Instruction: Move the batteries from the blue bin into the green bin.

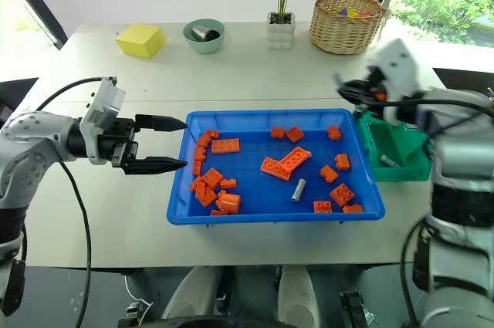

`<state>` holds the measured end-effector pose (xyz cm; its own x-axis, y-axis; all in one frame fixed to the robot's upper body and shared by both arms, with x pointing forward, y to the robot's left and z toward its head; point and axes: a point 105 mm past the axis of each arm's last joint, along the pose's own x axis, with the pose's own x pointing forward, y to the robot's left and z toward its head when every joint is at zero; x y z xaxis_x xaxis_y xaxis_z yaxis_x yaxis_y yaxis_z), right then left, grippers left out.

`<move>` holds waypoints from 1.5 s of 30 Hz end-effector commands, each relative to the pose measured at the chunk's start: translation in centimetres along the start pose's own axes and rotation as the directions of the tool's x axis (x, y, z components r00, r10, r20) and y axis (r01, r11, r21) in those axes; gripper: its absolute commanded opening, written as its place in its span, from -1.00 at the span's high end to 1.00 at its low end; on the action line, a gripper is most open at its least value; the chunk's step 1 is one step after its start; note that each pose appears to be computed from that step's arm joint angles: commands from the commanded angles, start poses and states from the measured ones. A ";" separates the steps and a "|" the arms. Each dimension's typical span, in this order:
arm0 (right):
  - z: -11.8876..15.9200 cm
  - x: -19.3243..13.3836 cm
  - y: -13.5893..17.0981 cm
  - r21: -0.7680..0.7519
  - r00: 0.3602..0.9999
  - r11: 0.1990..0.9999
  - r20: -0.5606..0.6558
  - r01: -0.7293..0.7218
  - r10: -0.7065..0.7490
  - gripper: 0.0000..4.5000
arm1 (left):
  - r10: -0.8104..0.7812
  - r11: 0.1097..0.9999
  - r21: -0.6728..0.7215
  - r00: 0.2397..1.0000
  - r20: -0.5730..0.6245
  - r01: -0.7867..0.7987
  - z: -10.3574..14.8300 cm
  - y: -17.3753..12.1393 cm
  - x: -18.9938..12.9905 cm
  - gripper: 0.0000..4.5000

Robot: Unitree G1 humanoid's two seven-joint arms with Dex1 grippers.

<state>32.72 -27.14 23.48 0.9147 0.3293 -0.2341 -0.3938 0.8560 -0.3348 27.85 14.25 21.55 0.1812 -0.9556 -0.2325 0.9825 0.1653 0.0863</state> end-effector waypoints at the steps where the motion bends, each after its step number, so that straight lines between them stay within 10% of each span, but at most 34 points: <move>1: 0.2 -2.4 -1.2 0.005 0.993 0.993 0.012 0.118 -0.118 0.93 | -0.019 0.998 0.055 1.000 0.011 0.018 1.1 0.4 0.2 -1.00; 5: -1.6 -3.1 -1.1 0.075 0.986 0.983 -0.032 0.165 -0.163 0.93 | -0.041 0.997 0.065 0.999 0.019 0.040 1.4 0.8 0.9 -1.00; 11: -2.3 -3.1 0.0 0.054 0.986 0.985 -0.059 0.161 -0.158 -0.26 | -0.059 0.996 0.068 0.998 0.024 0.057 1.5 1.1 1.4 -1.00; 25: -0.1 -3.2 10.5 0.117 0.921 0.919 -0.058 -0.376 0.385 -0.26 | -0.068 0.996 0.065 0.998 0.008 0.067 1.1 0.6 1.1 -1.00; 33: -1.5 -1.2 12.3 -0.134 0.867 0.859 -0.152 -0.494 0.475 -0.26 | -0.057 0.996 0.070 0.998 0.014 0.056 1.3 0.6 1.1 -1.00; 40: -0.5 0.9 11.7 -0.434 0.748 0.620 -0.243 -0.653 0.617 -0.26 | -0.046 0.997 0.069 0.999 0.023 0.044 1.5 0.6 1.1 -1.00; 45: 0.6 3.9 11.9 -0.491 0.615 0.418 -0.361 -0.764 0.701 -0.99 | -0.027 0.997 0.068 0.999 0.039 0.025 1.5 0.4 1.1 -1.00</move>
<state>31.20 -15.63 19.57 0.3083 0.6838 -0.6613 -0.9071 0.0020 -0.4208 28.82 12.81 21.70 0.1463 -0.9645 -0.2197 0.9862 0.1248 0.1087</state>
